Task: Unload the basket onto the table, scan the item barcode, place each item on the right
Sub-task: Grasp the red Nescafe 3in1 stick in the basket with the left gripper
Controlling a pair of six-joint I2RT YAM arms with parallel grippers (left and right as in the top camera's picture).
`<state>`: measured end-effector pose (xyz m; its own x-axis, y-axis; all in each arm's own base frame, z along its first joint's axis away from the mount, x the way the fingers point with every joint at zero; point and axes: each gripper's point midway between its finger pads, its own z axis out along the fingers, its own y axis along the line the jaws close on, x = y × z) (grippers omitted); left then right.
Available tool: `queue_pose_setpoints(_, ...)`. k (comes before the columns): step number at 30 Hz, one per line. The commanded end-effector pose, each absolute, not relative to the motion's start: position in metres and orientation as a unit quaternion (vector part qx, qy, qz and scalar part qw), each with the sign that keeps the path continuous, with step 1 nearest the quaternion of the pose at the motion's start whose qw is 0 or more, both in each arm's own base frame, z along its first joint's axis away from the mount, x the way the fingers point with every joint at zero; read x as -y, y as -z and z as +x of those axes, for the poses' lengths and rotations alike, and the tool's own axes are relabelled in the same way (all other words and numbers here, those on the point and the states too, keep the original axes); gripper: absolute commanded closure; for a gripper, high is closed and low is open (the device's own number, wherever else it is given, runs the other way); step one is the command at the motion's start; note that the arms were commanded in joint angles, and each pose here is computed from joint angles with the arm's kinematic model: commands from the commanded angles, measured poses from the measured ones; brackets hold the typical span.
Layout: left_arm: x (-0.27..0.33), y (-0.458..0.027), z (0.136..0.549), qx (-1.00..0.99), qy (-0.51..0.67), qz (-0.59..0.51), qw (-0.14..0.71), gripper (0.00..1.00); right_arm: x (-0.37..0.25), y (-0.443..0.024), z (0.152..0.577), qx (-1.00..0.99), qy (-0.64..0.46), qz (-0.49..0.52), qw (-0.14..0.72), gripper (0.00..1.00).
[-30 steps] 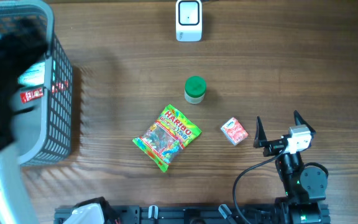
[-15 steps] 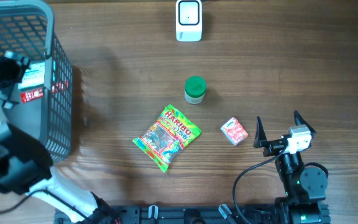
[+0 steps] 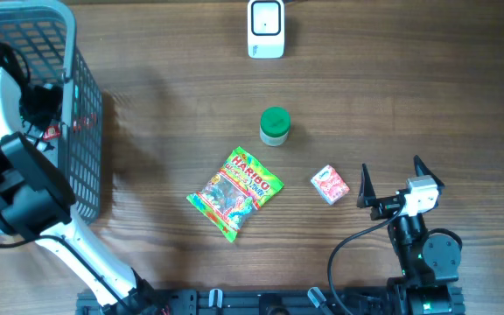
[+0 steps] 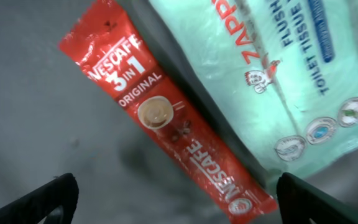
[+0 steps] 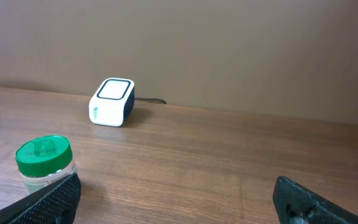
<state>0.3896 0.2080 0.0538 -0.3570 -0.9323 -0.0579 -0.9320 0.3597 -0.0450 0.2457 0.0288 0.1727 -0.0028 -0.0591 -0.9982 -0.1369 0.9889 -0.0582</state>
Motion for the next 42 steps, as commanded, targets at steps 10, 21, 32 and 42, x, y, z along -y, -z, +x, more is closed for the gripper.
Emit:
queue_pose_setpoints(10,-0.208,0.006,0.376,-0.822,-0.029,-0.567,0.034,0.01,-0.028,-0.173,0.246,-0.706,-0.019,-0.072,0.704,0.00)
queue_pose_setpoints(21,-0.202,-0.006,0.356,-0.849,-0.033,-0.527,-0.003,0.96,-0.028,-0.173,0.246,-0.706,-0.019,-0.072,0.704,0.00)
queue_pose_setpoints(32,-0.230,-0.267,0.362,-0.791,-0.005,-0.534,0.298,0.96,-0.028,-0.173,0.246,-0.706,-0.019,-0.072,0.704,0.00)
queue_pose_setpoints(42,0.012,-0.343,0.344,-0.900,0.122,-0.250,0.334,0.96,-0.028,-0.173,0.246,-0.706,-0.019,-0.072,0.704,0.00)
